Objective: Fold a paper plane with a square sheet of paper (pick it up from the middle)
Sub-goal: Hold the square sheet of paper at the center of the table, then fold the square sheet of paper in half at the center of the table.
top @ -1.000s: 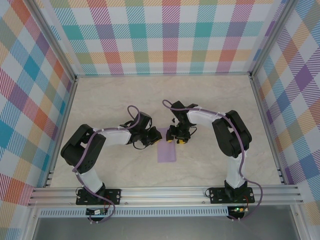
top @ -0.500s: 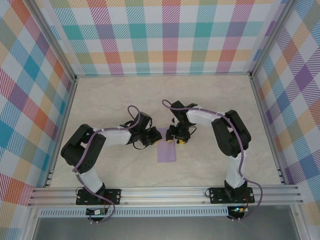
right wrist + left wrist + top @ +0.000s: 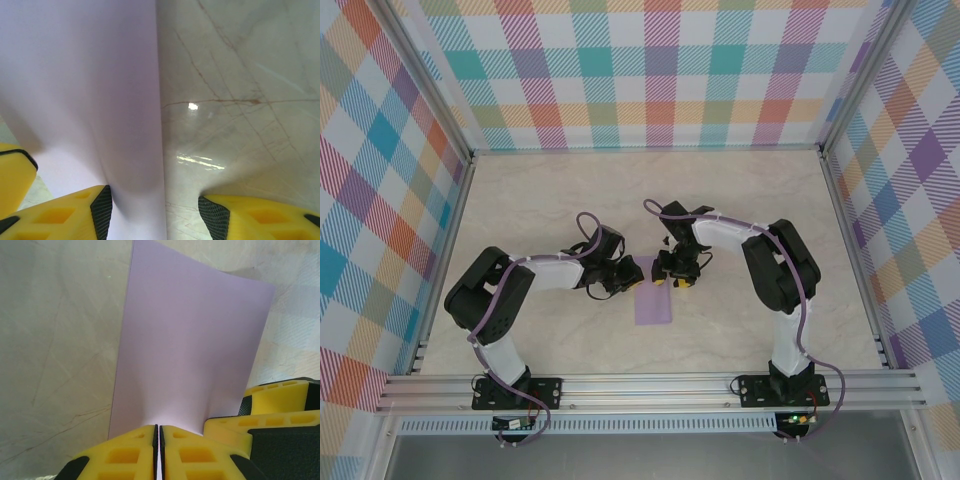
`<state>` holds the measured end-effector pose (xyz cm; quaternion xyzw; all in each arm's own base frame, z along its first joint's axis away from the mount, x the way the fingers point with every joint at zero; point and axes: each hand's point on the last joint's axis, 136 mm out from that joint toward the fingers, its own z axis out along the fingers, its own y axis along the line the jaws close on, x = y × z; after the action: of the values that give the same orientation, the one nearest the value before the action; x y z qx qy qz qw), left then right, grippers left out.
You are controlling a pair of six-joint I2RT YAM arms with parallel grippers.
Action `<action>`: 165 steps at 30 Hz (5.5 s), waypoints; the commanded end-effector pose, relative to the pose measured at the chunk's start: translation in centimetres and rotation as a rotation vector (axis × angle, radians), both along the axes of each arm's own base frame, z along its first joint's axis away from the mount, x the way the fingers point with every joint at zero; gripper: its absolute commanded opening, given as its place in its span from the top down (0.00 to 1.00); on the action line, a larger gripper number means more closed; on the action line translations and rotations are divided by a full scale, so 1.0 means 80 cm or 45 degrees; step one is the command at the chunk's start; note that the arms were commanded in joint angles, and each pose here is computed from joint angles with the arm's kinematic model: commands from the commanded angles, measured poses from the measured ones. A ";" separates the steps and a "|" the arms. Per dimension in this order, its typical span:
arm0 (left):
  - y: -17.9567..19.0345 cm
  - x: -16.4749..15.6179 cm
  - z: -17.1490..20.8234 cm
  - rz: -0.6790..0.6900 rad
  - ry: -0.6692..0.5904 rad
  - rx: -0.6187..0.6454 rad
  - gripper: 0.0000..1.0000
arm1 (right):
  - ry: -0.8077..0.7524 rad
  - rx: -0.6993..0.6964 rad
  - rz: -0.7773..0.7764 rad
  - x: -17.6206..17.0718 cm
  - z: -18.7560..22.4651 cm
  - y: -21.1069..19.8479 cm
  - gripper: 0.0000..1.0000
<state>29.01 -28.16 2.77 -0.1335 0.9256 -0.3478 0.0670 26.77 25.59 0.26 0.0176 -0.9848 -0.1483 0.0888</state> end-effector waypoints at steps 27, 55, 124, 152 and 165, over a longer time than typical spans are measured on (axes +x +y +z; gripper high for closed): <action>0.040 -0.048 -0.069 -0.040 0.231 0.271 0.92 | -0.314 0.015 -0.007 0.023 0.068 -0.016 0.39; 0.058 -0.060 -0.092 -0.026 0.325 0.410 1.00 | -0.125 0.280 0.054 0.009 0.022 0.059 1.00; 0.098 -0.099 -0.127 -0.027 0.476 0.618 1.00 | -0.374 0.583 0.024 0.067 0.043 0.052 1.00; 0.104 -0.110 -0.138 -0.049 0.471 0.640 1.00 | -0.331 0.549 -0.136 0.045 0.061 0.023 1.00; 0.106 -0.112 -0.144 -0.037 0.484 0.655 1.00 | -0.102 0.486 0.030 -0.033 0.017 0.024 1.00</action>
<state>27.88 -27.60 0.43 -0.1256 0.9507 -0.2825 0.0230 26.48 28.30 3.32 0.0413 -0.9385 -0.3428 0.0020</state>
